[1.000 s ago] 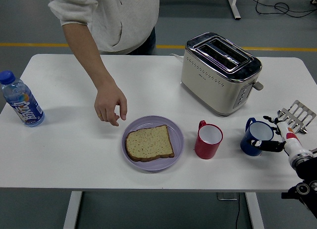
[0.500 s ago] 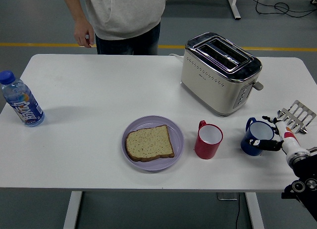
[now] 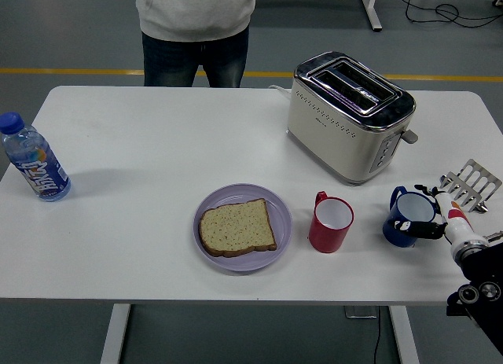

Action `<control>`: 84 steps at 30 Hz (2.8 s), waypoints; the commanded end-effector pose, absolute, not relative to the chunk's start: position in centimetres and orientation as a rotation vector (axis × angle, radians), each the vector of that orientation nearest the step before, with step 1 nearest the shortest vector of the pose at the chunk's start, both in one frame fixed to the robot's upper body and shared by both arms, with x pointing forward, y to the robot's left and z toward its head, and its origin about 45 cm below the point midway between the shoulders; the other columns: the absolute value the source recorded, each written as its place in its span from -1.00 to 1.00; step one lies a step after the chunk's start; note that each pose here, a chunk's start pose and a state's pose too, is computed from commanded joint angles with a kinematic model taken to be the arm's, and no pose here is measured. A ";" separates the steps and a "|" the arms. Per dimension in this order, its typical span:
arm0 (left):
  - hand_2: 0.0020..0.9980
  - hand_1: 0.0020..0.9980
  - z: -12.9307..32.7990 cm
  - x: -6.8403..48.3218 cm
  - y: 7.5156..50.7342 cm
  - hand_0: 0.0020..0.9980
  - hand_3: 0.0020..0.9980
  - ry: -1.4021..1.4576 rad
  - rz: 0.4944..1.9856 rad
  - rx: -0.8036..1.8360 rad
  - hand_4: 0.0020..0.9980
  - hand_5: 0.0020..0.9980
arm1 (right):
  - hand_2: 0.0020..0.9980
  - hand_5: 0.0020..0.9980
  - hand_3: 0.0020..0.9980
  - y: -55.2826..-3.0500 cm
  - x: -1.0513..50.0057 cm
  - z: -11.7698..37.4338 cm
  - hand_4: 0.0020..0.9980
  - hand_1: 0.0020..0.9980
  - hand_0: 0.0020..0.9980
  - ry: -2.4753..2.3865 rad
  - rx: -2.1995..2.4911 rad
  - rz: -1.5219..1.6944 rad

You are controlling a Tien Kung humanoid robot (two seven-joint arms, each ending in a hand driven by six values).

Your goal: Pick up the cup,pour liquid into bread,place the cup on the desk

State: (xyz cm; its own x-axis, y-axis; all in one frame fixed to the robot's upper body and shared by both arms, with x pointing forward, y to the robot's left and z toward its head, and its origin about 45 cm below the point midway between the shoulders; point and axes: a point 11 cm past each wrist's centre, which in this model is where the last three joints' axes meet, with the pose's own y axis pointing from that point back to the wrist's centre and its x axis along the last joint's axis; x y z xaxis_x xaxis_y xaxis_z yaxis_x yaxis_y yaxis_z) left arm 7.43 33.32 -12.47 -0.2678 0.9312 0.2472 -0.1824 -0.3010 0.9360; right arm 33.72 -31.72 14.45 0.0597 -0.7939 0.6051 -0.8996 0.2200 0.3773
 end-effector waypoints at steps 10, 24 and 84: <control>0.47 0.44 -12.5 7.3 33.4 0.41 0.17 1.065 1.695 1.118 -0.44 1.00 | 0.78 -0.63 0.71 -31.6 33.9 14.4 0.93 0.60 0.82 -1.752 1.572 0.172; 0.47 0.44 -12.5 7.2 33.4 0.41 0.17 1.066 1.693 1.122 -0.44 1.00 | 0.67 -0.57 0.62 -31.5 33.9 14.3 0.91 0.48 0.71 -1.783 1.572 0.141; 0.47 0.45 -12.5 7.4 33.5 0.41 0.16 1.065 1.694 1.120 -0.45 1.00 | 0.10 -0.79 0.14 -32.1 33.8 14.4 0.53 -0.13 -0.12 -1.871 1.504 0.105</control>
State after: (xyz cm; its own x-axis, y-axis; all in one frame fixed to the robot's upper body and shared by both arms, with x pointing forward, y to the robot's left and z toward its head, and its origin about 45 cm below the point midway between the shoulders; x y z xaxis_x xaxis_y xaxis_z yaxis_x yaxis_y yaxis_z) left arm 7.37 33.45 -12.45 -0.2652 0.9310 0.2509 -0.1777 -0.3029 0.9363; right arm 33.76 -32.08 14.40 -0.0579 -0.8182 0.5719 -0.8769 0.3155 0.3626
